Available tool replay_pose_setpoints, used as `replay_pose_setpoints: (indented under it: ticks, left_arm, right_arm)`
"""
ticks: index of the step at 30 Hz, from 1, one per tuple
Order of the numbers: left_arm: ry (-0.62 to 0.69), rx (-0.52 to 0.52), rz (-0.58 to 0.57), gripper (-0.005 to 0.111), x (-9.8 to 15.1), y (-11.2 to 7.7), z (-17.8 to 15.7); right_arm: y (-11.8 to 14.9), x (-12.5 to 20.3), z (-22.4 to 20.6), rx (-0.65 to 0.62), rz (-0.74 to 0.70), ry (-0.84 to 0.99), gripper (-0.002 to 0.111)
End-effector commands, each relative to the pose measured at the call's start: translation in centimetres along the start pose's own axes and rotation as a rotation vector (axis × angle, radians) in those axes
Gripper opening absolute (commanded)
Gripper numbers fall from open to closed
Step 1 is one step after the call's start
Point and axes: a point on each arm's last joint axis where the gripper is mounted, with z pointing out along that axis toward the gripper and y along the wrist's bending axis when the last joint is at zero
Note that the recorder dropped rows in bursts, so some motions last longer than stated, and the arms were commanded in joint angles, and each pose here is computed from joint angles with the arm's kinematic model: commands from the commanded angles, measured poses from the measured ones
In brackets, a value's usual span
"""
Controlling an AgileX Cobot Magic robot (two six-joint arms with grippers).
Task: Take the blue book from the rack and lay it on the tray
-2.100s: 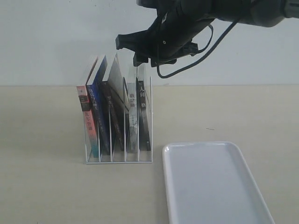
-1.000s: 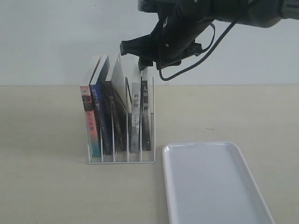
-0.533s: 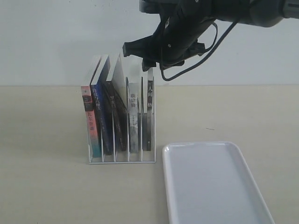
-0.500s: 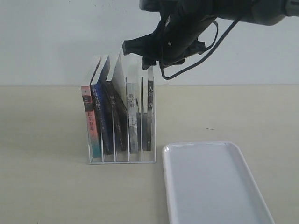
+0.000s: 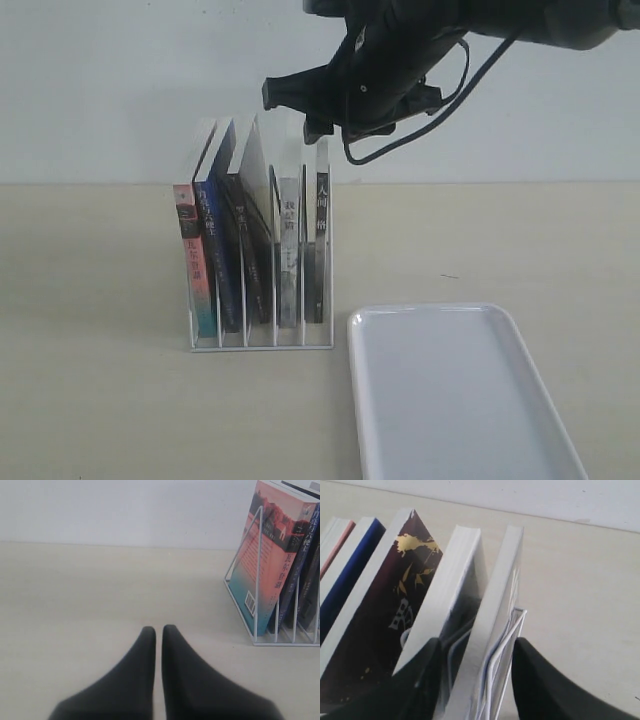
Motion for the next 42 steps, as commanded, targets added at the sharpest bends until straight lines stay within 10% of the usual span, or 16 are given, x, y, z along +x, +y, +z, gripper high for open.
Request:
replay_pose_setpoints:
  ticks: [1, 9, 16, 42]
  left_arm:
    - [0.002, 0.002, -0.009, 0.004, 0.1, 0.0, 0.0]
    - [0.002, 0.002, -0.009, 0.004, 0.1, 0.0, 0.0]
    - [0.002, 0.002, -0.009, 0.004, 0.1, 0.0, 0.0]
    - [0.000, 0.003, -0.009, 0.004, 0.1, 0.0, 0.0]
  right_arm:
    - [-0.3, 0.7, 1.1, 0.020, -0.001, 0.048, 0.043]
    - [-0.1, 1.3, 1.5, 0.012, 0.023, 0.099, 0.036]
    - [-0.1, 1.6, 1.8, 0.017, 0.014, 0.122, 0.000]
    - [0.8, -2.3, -7.7, -0.067, 0.049, -0.150, 0.000]
